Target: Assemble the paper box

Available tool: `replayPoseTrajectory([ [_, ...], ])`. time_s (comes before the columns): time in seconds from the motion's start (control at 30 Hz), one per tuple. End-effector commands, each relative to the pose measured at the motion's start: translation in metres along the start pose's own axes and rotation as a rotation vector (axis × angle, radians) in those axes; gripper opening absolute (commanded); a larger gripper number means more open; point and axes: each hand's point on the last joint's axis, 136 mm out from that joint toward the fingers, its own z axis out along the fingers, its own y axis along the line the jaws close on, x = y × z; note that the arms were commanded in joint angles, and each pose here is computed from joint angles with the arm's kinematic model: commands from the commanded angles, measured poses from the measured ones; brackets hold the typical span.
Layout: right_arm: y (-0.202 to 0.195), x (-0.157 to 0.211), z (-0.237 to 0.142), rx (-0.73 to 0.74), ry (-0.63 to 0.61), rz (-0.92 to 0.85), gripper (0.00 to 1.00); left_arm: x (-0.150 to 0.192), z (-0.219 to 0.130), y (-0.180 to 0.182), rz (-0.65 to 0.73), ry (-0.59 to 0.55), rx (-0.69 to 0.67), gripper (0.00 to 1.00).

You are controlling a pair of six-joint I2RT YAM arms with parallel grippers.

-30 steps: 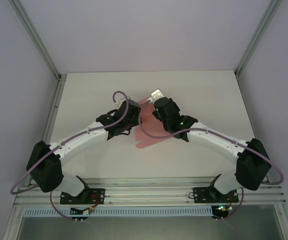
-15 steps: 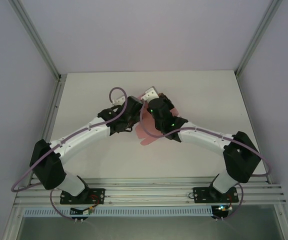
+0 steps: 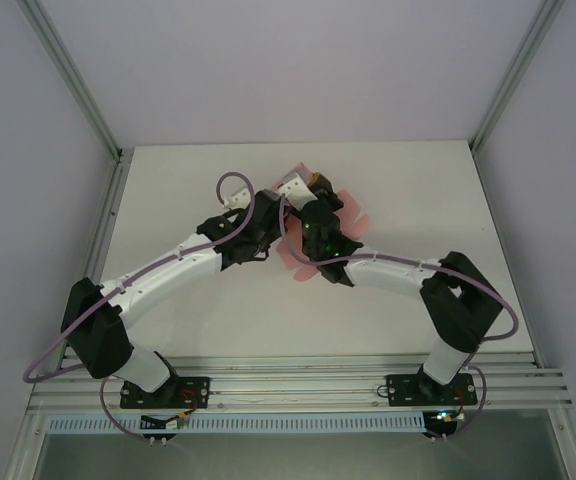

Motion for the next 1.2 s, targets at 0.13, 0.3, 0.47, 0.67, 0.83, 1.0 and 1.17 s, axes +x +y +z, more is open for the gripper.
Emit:
replayPoseTrajectory([
  [0.13,0.019,0.089,-0.013,-0.323,0.417,0.046,0.13,0.015,-0.009,0.033,0.111,0.05,-0.144,0.0],
  [0.3,0.033,0.071,-0.041,-0.591,0.346,0.249,0.34,0.01,-0.003,0.026,0.127,0.04,-0.126,0.0],
  [0.47,0.043,0.053,-0.083,-0.858,0.281,0.312,0.69,0.006,0.006,0.021,0.198,0.051,-0.118,0.0],
  [0.67,0.009,0.018,-0.119,-0.973,0.14,0.485,1.0,0.009,0.017,0.03,0.296,0.108,-0.133,0.0],
  [0.83,-0.043,0.021,-0.126,-0.901,0.144,0.687,1.0,0.022,0.026,0.035,0.526,0.213,-0.109,0.0],
  [1.0,-0.072,0.049,-0.138,-0.866,0.232,0.819,1.0,0.068,0.029,0.048,0.861,0.557,-0.027,0.0],
  [1.17,-0.074,0.071,-0.145,-0.825,0.307,0.824,1.0,0.078,0.04,0.068,1.075,0.725,-0.123,0.0],
])
